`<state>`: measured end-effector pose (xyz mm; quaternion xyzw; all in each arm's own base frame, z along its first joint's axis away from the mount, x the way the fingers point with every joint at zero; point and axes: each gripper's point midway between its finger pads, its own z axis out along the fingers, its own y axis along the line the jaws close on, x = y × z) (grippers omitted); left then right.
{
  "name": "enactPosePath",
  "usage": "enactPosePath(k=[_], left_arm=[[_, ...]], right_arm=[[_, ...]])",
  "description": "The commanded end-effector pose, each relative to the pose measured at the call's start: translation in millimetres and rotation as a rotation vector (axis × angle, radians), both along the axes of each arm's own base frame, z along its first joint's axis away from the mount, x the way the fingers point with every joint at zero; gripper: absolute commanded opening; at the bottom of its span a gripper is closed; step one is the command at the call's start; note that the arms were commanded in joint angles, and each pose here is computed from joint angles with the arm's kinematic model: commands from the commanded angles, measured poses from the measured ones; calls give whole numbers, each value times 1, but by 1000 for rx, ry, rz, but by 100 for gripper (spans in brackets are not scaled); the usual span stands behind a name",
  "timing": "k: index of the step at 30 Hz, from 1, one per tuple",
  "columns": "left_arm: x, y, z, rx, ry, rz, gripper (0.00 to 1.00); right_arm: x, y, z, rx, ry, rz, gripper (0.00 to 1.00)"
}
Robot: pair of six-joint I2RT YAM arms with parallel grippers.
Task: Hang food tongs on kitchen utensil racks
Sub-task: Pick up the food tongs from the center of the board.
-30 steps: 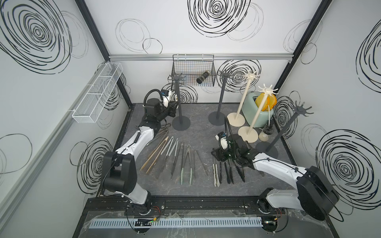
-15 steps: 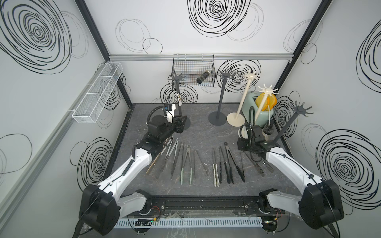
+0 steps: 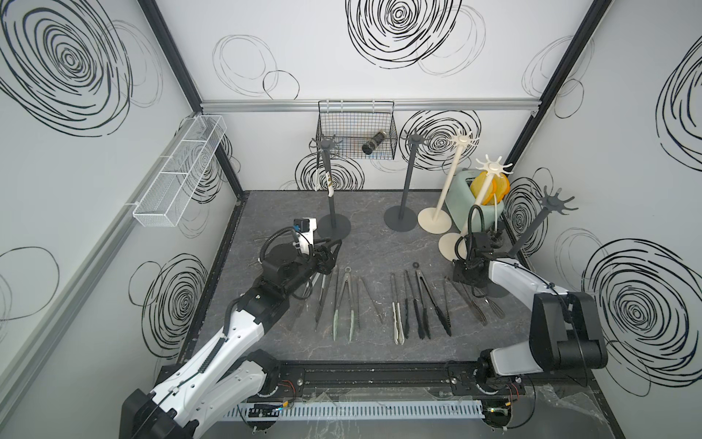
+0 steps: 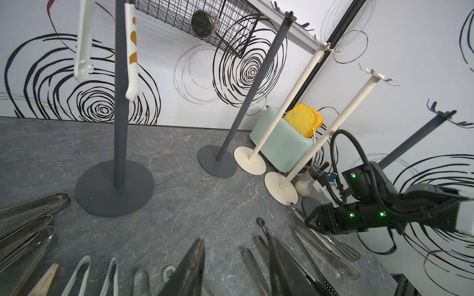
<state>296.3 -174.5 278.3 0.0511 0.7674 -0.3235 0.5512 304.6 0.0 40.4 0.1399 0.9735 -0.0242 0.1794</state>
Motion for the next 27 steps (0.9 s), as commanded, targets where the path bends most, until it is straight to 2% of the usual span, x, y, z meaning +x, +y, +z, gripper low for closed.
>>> enactPosePath(k=[1, 13, 22, 27], left_arm=[[-5, 0, -1, -34, -1, 1, 45], [-12, -3, -12, -41, 10, -20, 45], [-13, -3, -12, -46, 5, -24, 45], [-13, -6, -10, -53, 0, -37, 45]], right_arm=[[1, -7, -6, -15, 29, -23, 49], [-4, 2, -35, 25, 131, 2, 14], [-1, 5, -33, 22, 139, 24, 1], [4, 1, -19, -18, 124, 26, 0]])
